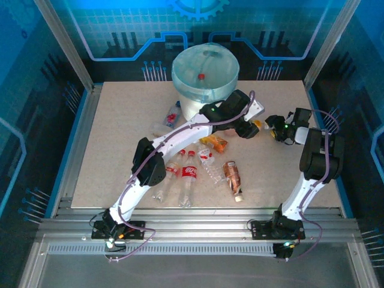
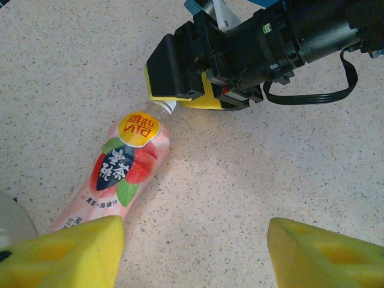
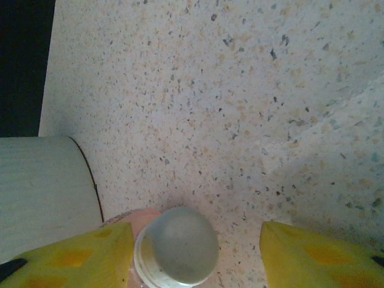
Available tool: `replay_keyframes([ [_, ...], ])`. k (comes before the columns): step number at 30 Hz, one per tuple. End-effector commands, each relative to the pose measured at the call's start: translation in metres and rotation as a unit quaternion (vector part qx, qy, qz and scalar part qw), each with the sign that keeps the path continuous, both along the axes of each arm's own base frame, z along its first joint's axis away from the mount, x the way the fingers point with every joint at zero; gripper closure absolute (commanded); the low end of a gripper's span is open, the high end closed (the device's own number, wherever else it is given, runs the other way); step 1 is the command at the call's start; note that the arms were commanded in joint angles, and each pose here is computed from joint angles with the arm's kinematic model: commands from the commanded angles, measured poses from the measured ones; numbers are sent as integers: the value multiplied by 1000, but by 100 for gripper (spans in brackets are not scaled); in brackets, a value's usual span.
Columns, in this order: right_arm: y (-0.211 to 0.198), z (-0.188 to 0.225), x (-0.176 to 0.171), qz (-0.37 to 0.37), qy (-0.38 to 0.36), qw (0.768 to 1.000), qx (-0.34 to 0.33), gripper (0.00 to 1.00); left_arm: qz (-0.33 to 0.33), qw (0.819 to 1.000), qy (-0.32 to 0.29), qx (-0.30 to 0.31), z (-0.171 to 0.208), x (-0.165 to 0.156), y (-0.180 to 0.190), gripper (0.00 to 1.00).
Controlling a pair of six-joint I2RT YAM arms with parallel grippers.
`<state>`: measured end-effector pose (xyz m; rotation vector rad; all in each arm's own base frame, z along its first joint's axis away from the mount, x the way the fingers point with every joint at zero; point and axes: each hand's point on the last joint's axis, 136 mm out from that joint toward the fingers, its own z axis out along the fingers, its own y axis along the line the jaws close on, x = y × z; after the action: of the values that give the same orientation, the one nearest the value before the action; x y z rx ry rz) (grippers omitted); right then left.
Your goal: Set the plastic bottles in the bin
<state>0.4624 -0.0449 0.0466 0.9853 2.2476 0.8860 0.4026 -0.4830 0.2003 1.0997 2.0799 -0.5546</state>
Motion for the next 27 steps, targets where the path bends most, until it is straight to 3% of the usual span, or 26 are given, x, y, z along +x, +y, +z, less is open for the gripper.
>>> replay_keyframes([
  [1, 0, 5, 11, 3, -13, 1000, 18, 42, -1, 1000, -16, -1, 3, 5, -4, 35],
  [24, 13, 3, 17, 11, -24, 998, 60, 58, 6, 1000, -12, 0, 0, 10, -1, 35],
  [27, 14, 5, 17, 10, -25, 998, 59, 56, 7, 1000, -13, 0, 1, 10, 0, 35],
])
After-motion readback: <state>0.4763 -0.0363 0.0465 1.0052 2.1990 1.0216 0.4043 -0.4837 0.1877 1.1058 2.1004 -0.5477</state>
